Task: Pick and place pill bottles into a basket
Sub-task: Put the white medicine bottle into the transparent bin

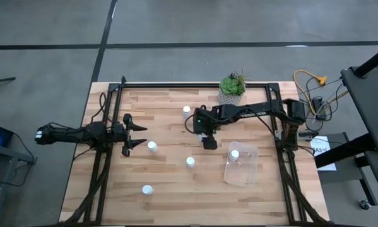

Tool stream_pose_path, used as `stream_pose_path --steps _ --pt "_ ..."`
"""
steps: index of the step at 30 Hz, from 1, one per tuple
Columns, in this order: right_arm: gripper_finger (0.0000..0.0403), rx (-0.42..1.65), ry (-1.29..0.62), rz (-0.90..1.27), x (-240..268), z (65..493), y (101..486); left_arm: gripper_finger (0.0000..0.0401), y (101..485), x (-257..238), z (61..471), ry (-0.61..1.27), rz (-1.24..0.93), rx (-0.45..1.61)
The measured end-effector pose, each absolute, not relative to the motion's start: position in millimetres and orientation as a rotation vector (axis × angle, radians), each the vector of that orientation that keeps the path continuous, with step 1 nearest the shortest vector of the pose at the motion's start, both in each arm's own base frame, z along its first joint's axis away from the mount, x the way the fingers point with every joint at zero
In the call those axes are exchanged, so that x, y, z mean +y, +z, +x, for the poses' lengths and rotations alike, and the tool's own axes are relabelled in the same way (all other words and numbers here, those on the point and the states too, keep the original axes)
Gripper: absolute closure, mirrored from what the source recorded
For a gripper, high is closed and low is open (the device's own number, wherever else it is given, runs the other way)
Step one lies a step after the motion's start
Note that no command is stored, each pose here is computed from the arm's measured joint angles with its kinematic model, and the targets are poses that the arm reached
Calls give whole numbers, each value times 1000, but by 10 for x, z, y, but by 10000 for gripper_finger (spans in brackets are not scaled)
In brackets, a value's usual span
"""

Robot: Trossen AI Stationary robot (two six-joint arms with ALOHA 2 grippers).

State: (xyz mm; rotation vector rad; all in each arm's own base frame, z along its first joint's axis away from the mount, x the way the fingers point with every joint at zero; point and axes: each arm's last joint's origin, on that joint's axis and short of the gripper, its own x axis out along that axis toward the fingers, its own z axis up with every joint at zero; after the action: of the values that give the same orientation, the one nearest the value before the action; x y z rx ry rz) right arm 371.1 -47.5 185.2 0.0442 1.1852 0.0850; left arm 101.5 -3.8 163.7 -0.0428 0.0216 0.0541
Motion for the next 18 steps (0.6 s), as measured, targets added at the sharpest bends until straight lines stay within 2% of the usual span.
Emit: stream_pose_path --steps 4,10,18 --pt "188 1193 80 50 -477 3708 1841 180 1635 -38 1017 54 -42 24" --pt "256 1220 77 54 -475 3684 1832 180 1635 -38 1017 55 -42 24" --pt "256 1267 15 121 -462 3573 1947 180 1635 -38 1017 54 -42 24"
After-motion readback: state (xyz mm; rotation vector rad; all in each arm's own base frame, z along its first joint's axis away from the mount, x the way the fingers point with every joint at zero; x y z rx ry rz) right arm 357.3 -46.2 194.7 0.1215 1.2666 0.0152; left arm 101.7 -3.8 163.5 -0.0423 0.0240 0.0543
